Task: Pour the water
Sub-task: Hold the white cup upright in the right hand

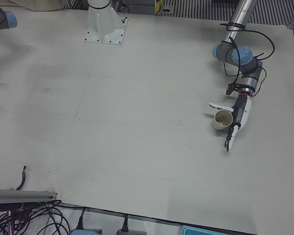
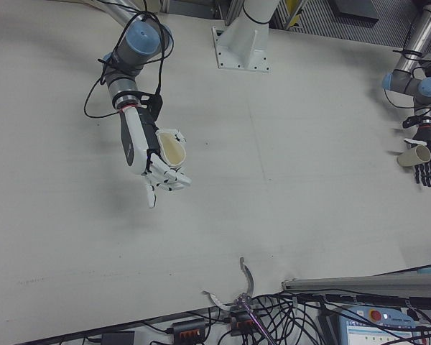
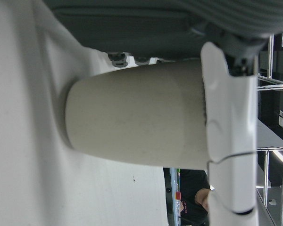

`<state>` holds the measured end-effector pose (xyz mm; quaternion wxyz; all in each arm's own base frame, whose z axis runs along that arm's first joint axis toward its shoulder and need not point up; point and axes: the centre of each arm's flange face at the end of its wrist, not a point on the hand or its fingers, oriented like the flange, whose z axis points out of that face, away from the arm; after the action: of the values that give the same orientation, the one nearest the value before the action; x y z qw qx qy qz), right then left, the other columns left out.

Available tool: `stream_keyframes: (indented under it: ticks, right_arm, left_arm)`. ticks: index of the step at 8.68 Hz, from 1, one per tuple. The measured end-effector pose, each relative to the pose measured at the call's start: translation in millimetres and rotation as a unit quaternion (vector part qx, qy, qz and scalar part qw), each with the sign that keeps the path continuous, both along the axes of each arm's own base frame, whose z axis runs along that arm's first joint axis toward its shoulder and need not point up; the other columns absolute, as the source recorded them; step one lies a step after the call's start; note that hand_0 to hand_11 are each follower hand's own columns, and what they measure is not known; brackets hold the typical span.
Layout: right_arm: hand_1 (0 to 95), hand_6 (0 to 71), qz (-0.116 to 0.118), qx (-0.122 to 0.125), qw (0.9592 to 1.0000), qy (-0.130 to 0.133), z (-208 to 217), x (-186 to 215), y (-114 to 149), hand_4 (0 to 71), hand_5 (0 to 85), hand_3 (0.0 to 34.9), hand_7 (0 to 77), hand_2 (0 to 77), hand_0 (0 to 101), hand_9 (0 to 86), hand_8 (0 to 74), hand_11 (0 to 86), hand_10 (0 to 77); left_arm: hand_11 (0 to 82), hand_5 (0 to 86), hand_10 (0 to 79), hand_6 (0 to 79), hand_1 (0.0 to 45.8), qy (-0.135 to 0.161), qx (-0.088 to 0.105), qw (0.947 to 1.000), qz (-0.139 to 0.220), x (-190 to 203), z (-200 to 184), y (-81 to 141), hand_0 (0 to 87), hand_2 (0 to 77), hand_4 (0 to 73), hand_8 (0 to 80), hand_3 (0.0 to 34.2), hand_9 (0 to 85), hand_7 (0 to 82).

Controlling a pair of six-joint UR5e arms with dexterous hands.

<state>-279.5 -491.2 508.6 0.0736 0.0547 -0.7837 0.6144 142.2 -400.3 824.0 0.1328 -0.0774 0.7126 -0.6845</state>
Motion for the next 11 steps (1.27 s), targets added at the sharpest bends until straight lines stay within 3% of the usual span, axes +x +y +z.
stream_keyframes:
  ticks: [1, 2, 3, 4, 5, 6, 7, 9, 10, 11]
  right_arm:
    - [24.5, 42.5, 0.001, 0.000, 1.0000, -0.001, 0, 1, 0, 27.3, 12.5, 0.0, 50.7, 56.7, 50, 34.9, 26.7, 2.2, 0.5]
    - [24.5, 42.5, 0.001, 0.000, 1.0000, 0.000, 0, 2, 0, 27.3, 12.5, 0.0, 50.7, 56.7, 50, 34.9, 26.7, 2.2, 0.5]
    - [24.5, 43.1, 0.001, 0.000, 1.0000, 0.000, 1, 2, 0, 27.3, 12.5, 0.0, 51.3, 56.7, 50, 34.9, 26.7, 1.6, 0.5]
    - [24.5, 43.1, 0.001, -0.001, 1.0000, 0.001, 1, 1, 0, 27.3, 12.5, 0.0, 51.8, 56.7, 50, 34.4, 26.7, 1.6, 0.5]
    - [24.5, 43.1, 0.000, -0.005, 1.0000, 0.006, 8, 0, -1, 27.3, 12.5, 0.0, 52.4, 56.7, 50, 34.9, 26.7, 1.6, 0.5]
    - [24.0, 43.6, 0.000, -0.012, 0.9998, 0.013, 25, -2, -3, 28.4, 12.0, 0.0, 52.4, 56.7, 50, 34.9, 26.7, 1.6, 0.5]
    - [24.0, 44.2, 0.000, -0.016, 0.9998, 0.015, 50, -4, -6, 27.8, 14.2, 0.0, 53.5, 56.7, 50, 39.8, 30.0, 8.2, 4.9]
    - [24.0, 44.2, -0.004, -0.003, 0.9999, -0.012, 81, -10, -12, 27.8, 14.2, 0.0, 53.5, 56.7, 50, 39.8, 30.0, 8.2, 4.9]
    - [24.0, 46.9, -0.009, 0.007, 0.9995, -0.030, 77, -15, -14, 31.1, 16.4, 0.0, 53.5, 56.7, 56, 48.0, 37.6, 17.5, 10.9]
    - [24.0, 30.5, -0.013, 0.018, 0.9987, -0.046, 66, -19, -15, 6.0, 1.6, 0.0, 30.0, 56.7, 47, 31.1, 16.9, 0.5, 0.0]
  left_arm:
    - [4.4, 0.0, 1.1, 1.6, 16.4, -0.002, -0.004, 1.0000, -0.007, -14, 5, 8, 66.3, 2.2, 5.5, 0.0, 0.0, 0.5, 0.5]
    - [2.7, 0.0, 1.1, 0.0, 15.3, -0.005, -0.008, 0.9997, -0.021, -41, 14, 22, 66.3, 2.2, 2.2, 0.0, 0.0, 0.5, 0.5]
    - [2.7, 0.0, 0.0, 0.0, 12.5, -0.005, -0.012, 0.9992, -0.037, -72, 22, 42, 64.2, 2.2, 3.8, 0.0, 0.0, 1.1, 0.5]
    - [2.7, 0.0, 0.0, 0.0, 15.8, -0.001, -0.013, 0.9985, -0.054, -101, 22, 59, 65.0, 2.2, 4.9, 0.0, 0.0, 1.1, 0.5]
    - [2.7, 0.0, 0.0, 0.0, 15.8, 0.011, -0.005, 0.9977, -0.066, -115, 9, 65, 67.3, 2.2, 4.9, 0.0, 0.0, 0.5, 0.5]
    - [4.4, 0.0, 1.1, 3.3, 16.9, 0.025, 0.009, 0.9969, -0.074, -123, -13, 66, 77.4, 1.6, 10.4, 0.0, 0.0, 0.5, 0.0]
    - [5.5, 0.0, 1.6, 4.4, 24.0, 0.034, 0.018, 0.9963, -0.077, -126, -32, 66, 80.2, 1.1, 12.0, 0.0, 0.0, 0.5, 0.5]
    - [7.1, 0.0, 2.7, 5.5, 25.1, 0.040, 0.028, 0.9959, -0.076, -126, -50, 65, 80.2, 1.1, 13.6, 0.0, 0.0, 0.5, 4.4]
    - [7.1, 0.0, 2.7, 5.5, 27.8, 0.040, 0.029, 0.9961, -0.074, -125, -52, 65, 80.3, 1.1, 13.6, 0.0, 0.0, 0.5, 2.7]
    - [7.6, 0.0, 2.7, 5.5, 26.2, 0.036, 0.026, 0.9965, -0.072, -127, -50, 69, 80.3, 1.1, 13.6, 0.0, 0.0, 0.5, 2.7]
